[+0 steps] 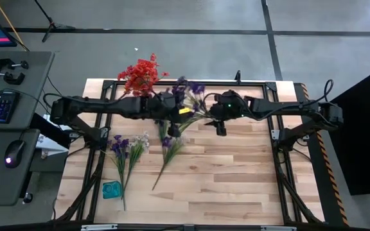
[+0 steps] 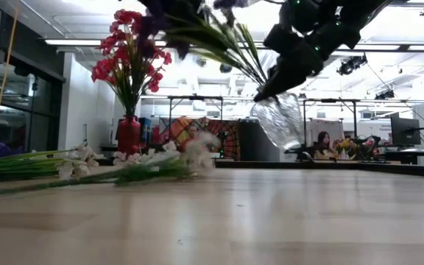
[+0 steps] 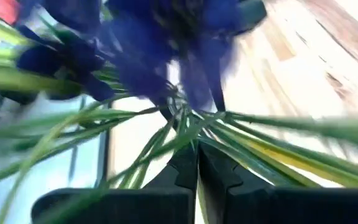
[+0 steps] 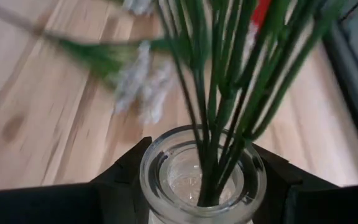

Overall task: Sort flowers into vase by color
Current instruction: Adjust the transparent vase

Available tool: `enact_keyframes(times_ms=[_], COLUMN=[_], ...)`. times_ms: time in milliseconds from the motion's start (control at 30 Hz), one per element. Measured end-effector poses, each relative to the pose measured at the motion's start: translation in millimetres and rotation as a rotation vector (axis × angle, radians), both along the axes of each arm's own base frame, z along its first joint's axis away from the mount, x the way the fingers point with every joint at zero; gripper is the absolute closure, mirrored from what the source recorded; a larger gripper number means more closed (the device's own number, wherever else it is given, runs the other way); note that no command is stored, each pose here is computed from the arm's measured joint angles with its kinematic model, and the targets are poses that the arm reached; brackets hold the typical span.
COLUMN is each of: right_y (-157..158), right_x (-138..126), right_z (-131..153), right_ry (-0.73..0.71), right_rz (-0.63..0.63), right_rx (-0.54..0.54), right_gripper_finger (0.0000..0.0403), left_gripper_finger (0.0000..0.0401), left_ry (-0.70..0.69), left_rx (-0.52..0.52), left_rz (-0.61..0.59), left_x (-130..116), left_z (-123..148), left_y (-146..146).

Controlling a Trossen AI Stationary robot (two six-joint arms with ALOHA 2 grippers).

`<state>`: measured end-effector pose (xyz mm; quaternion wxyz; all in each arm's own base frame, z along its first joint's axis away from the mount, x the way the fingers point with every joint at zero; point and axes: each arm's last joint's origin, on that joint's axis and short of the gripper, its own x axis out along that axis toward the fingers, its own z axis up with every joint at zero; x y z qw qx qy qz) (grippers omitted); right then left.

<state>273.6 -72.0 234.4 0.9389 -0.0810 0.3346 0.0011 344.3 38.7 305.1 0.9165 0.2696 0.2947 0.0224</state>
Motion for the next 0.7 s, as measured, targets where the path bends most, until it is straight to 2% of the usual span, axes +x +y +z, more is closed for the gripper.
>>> enact_keyframes(times_ms=[400, 700], right_y=[-2.9, -5.1], right_x=[10.5, 14.6], right_z=[16.3, 26.0], right_ry=[-0.202, -0.307], right_rz=[-0.038, -0.074], right_rx=[0.004, -0.021], right_gripper_finger=[0.0234, 0.0234], left_gripper_finger=[0.0401, 0.0401], left_ry=[-0.123, -0.218], left_rx=[0.092, 0.166], left_rz=[-0.004, -0.007], left_x=[6.2, 2.1], left_z=[52.6, 106.0], left_y=[14.7, 15.7])
